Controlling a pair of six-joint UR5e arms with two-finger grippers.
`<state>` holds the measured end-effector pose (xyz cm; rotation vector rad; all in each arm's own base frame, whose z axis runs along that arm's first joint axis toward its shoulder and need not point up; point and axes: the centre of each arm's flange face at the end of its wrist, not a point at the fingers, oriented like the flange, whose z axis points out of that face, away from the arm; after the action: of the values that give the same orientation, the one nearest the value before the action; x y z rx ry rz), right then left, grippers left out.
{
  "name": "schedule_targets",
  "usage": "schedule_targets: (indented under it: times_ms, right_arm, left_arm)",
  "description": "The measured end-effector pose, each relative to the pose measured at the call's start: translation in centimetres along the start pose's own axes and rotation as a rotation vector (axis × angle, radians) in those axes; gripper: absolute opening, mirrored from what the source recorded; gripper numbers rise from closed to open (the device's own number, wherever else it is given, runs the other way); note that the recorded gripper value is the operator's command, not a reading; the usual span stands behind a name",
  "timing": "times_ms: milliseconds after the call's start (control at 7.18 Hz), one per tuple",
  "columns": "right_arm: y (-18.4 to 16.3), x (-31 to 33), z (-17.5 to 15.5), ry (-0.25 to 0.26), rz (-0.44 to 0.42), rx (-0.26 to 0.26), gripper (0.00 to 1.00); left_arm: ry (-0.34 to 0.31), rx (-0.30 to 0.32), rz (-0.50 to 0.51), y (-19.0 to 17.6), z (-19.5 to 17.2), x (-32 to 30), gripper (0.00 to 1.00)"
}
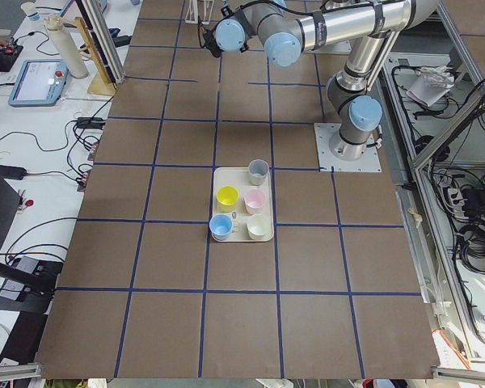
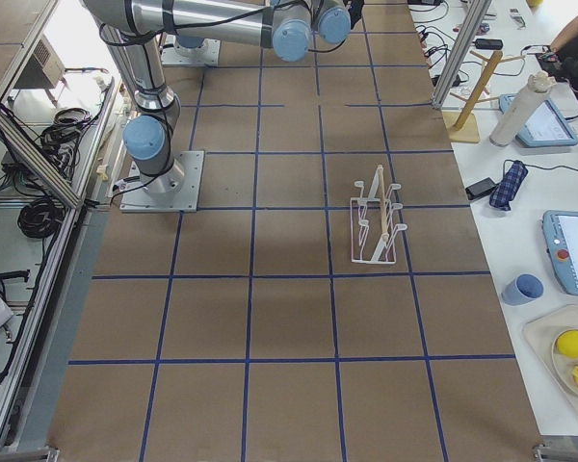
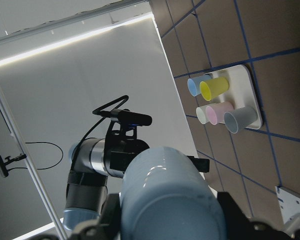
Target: Transfer IKEA cup to right arm and place on rack
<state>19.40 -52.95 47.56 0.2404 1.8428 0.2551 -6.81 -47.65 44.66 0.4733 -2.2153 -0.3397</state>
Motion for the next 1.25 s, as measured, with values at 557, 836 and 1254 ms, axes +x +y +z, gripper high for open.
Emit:
schedule_targets:
  times_ms: [557, 836, 1254]
  right_arm:
    - [-1.1, 2.1, -1.8, 0.438, -0.078, 0.094, 0.32]
    - [-2.0, 3.4, -4.1, 0.693, -0.128, 0.172, 0.23]
    - [-3.8, 5.3, -10.9, 1.146, -0.155, 0.355, 0.15]
  left_arm:
    - [-0.698, 0.268, 0.158, 1.9, -4.2, -1.3, 1.0]
    - [-0.866, 0.326, 0.252, 3.7, -2.7, 0.7, 1.0]
    - [-0.901, 0.311, 0.354, 6.7, 0.2, 2.8, 1.0]
